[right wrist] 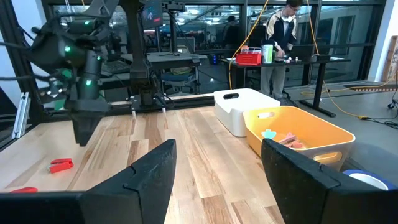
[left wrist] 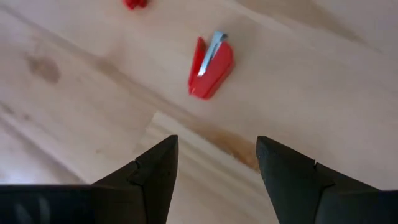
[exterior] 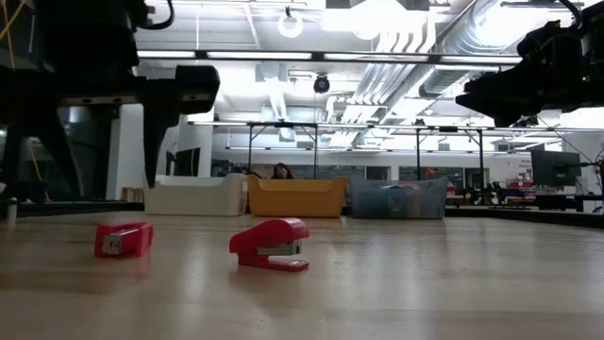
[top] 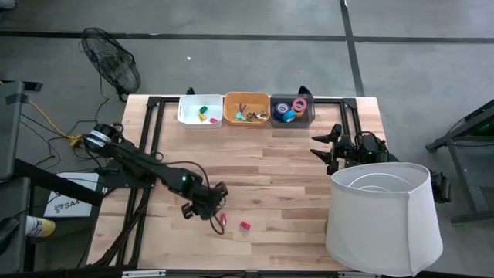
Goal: Pick and place Stapler, Stapler remover, tape
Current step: Put the left red stapler into the white bin
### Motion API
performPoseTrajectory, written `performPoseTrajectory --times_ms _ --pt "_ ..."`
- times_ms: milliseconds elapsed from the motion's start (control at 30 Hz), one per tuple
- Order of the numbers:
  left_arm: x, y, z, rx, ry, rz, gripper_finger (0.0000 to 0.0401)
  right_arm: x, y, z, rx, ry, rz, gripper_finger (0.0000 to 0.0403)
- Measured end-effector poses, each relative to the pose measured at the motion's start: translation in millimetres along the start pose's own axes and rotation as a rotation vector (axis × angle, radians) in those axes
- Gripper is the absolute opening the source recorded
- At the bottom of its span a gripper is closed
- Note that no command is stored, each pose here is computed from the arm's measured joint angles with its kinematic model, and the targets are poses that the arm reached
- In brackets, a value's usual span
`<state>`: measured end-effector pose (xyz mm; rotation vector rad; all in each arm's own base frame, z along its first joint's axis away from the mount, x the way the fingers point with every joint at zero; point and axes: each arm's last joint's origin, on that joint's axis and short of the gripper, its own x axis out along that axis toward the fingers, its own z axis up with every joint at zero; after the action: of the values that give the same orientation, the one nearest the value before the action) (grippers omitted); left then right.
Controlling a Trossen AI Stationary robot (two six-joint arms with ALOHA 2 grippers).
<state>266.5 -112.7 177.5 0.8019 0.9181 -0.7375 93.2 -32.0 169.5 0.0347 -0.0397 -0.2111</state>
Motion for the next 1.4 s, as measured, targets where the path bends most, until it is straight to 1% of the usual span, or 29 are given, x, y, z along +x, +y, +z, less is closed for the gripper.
performPoseTrajectory --times_ms 167,300,600,700,933,1100,1400 --pt "14 -7 5 0.027 0.004 -0.019 0.0212 0 0 0 0.000 0.000 0.000 0.0227" --pt "22 -8 4 0.037 0.022 -0.037 0.0212 0 0 0 0.000 0.000 0.000 0.0227" --pt "37 -6 4 0.123 0.019 -0.038 0.0212 0 0 0 0.000 0.000 0.000 0.0227" --pt "39 -6 4 0.137 0.032 -0.022 0.0212 0 0 0 0.000 0.000 0.000 0.0227" --pt "40 -2 7 0.209 0.044 0.055 0.0212 0 0 0 0.000 0.000 0.000 0.0227" --pt "40 -1 7 0.265 0.039 0.072 0.0212 0 0 0 0.000 0.000 0.000 0.0227" --pt "41 1 9 0.297 0.017 0.087 0.0211 0 0 0 0.000 0.000 0.000 0.0227"
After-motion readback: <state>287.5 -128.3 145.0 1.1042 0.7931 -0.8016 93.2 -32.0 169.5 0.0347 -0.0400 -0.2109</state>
